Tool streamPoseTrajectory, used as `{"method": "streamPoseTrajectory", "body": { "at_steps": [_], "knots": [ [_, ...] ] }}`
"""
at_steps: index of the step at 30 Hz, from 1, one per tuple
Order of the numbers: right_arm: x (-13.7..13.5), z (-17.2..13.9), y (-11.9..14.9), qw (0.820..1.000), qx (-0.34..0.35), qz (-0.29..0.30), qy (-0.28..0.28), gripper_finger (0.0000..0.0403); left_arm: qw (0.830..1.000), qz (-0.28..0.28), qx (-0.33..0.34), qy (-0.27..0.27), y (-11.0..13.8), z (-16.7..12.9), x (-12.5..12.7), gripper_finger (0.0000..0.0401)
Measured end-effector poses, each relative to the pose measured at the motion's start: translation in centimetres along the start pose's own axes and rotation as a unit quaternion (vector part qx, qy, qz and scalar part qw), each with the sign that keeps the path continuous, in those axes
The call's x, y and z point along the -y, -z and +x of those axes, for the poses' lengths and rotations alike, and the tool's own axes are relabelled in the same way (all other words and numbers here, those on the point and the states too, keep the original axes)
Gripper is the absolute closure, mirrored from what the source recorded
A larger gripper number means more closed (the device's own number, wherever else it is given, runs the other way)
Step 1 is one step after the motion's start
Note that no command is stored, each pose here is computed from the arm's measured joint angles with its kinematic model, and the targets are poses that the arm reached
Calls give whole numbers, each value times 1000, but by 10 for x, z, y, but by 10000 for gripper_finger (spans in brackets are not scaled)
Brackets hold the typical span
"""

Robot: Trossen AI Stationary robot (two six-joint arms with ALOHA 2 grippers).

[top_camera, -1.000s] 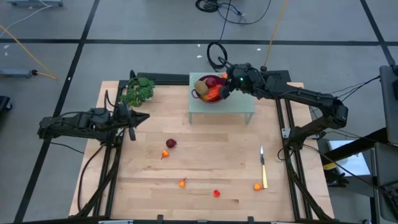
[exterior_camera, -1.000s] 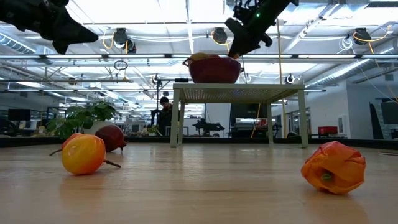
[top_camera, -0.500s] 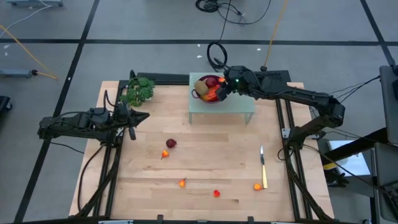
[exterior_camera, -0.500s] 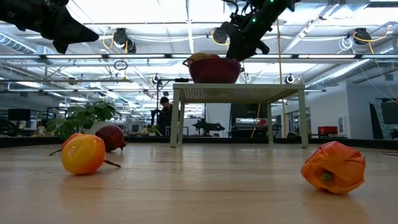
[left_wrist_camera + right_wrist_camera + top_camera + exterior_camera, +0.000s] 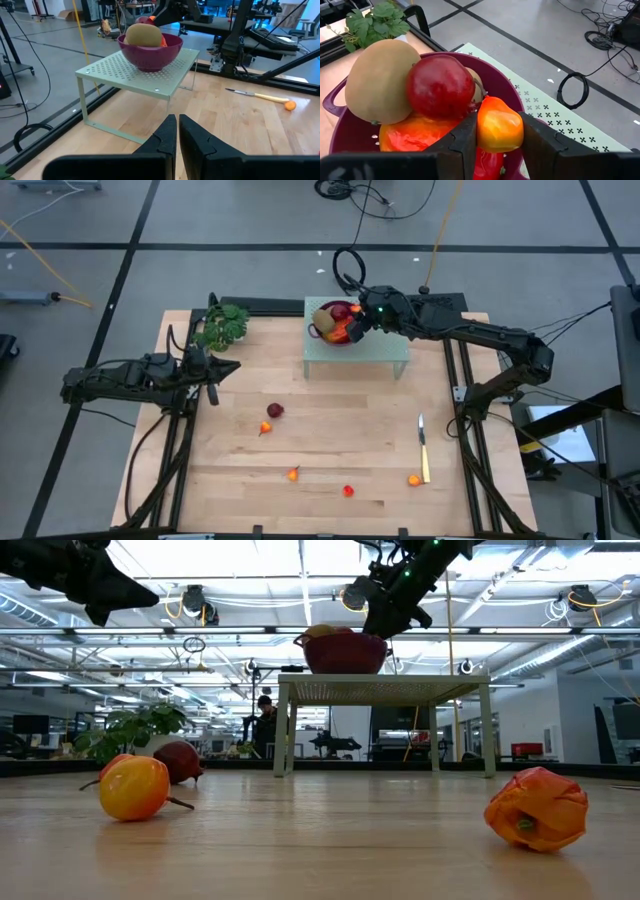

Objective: Pick & Place Fruit
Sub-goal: Put the pear in the violet strainer bowl on the shelf

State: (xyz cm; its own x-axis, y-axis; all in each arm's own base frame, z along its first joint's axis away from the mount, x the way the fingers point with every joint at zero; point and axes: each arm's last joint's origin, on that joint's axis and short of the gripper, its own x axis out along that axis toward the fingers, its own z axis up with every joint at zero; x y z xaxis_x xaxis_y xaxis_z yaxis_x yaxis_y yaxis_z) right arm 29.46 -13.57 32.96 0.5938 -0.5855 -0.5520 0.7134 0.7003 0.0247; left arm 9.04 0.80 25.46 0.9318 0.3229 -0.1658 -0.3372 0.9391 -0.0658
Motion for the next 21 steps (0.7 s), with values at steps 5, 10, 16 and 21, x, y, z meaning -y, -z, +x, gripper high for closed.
{"method": "streamPoseTrajectory", "body": {
  "at_steps": [5, 10, 16, 21],
  "knots": [
    [0, 0, 0, 1000, 0, 0, 0, 280, 1000, 0, 0, 0, 0, 0, 0, 382],
    [0, 0, 0, 1000, 0, 0, -1, 262, 1000, 1, 0, 0, 0, 0, 0, 382],
    [-1, 0, -1, 1000, 1, 1, -15, 253, 1000, 1, 0, 0, 0, 0, 0, 382],
    [-1, 0, -1, 1000, 4, 0, -15, 252, 1000, 1, 0, 0, 0, 0, 0, 382]
  ]
}}
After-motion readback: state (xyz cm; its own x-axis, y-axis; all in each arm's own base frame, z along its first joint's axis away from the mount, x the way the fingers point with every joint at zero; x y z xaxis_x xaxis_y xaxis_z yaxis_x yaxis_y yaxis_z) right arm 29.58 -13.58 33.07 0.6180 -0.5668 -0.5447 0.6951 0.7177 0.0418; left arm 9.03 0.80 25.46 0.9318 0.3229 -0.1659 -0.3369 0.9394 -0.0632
